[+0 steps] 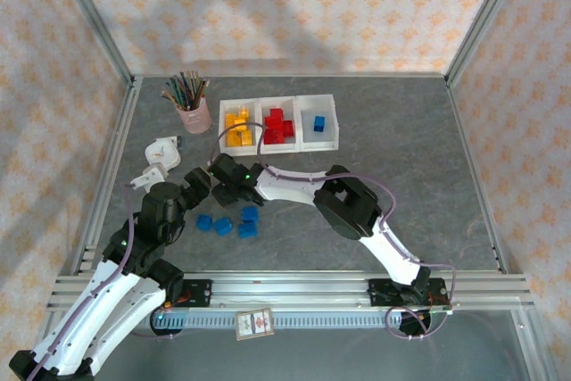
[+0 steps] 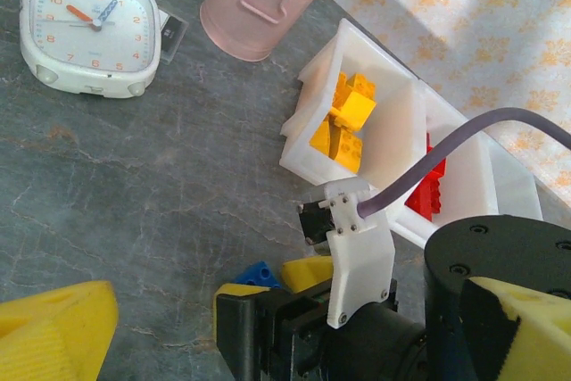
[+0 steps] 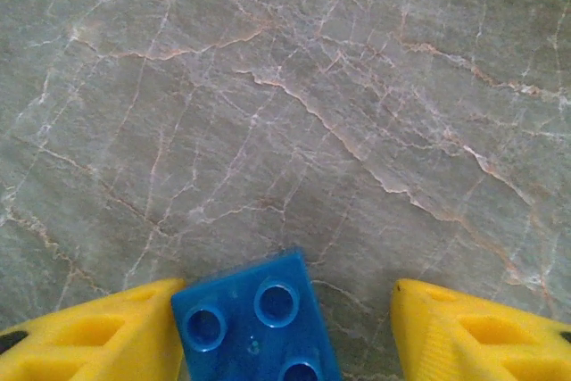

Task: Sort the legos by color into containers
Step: Pick up the lego from the middle-left of the table, then place the lego in the container.

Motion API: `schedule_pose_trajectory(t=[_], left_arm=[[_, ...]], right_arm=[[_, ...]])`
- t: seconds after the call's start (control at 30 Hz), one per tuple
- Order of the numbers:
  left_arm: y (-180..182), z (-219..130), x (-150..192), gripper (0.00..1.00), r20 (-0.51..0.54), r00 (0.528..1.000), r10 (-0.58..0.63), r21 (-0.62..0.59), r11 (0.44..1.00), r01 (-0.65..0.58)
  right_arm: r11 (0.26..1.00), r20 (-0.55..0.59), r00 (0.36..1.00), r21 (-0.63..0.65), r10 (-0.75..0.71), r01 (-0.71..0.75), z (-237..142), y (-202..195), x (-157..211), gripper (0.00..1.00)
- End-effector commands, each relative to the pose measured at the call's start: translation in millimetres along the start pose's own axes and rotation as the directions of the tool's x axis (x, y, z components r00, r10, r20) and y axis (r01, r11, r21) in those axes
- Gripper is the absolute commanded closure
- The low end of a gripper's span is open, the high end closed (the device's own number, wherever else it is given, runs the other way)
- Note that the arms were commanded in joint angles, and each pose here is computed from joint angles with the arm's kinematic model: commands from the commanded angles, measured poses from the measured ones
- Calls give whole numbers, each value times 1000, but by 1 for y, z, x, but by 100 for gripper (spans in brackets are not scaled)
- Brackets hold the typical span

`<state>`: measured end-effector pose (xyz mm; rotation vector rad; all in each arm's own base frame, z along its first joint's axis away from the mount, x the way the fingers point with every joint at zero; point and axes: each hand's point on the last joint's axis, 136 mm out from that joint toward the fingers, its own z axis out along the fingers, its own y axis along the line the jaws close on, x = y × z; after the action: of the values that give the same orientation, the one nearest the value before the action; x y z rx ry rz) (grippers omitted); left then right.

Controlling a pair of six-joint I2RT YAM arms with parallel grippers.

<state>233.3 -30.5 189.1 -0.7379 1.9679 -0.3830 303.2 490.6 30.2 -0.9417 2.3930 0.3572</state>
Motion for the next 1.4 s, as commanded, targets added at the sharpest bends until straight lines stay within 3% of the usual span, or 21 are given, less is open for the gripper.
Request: schedule_pose_trajectory(t=[0.0,0.4,0.8,1.0,1.37], left_arm=[[13,2,2,1,13,1000,-1,-53,999,2],[10,4,1,1,15,1000,1,-46,999,0],[-11,3,-4,1,-9,1000,4,18,1000,-3],[-36,11,5,1,-79,996,31,108,994,-22],[-84,42,33,1,-209,973,99,239,970,-47]], right_arm=[[999,-22,999,40,-30,31,7,-6,4,42],[999,-21,999,41,-28,29,4,-7,4,64],[990,66,988,19,137,-138,-58,-35,-4,71],[948,132,942,39,310,-317,-101,-89,-2,71],[813,305,820,191,484,-550,-154,-235,-14,71]])
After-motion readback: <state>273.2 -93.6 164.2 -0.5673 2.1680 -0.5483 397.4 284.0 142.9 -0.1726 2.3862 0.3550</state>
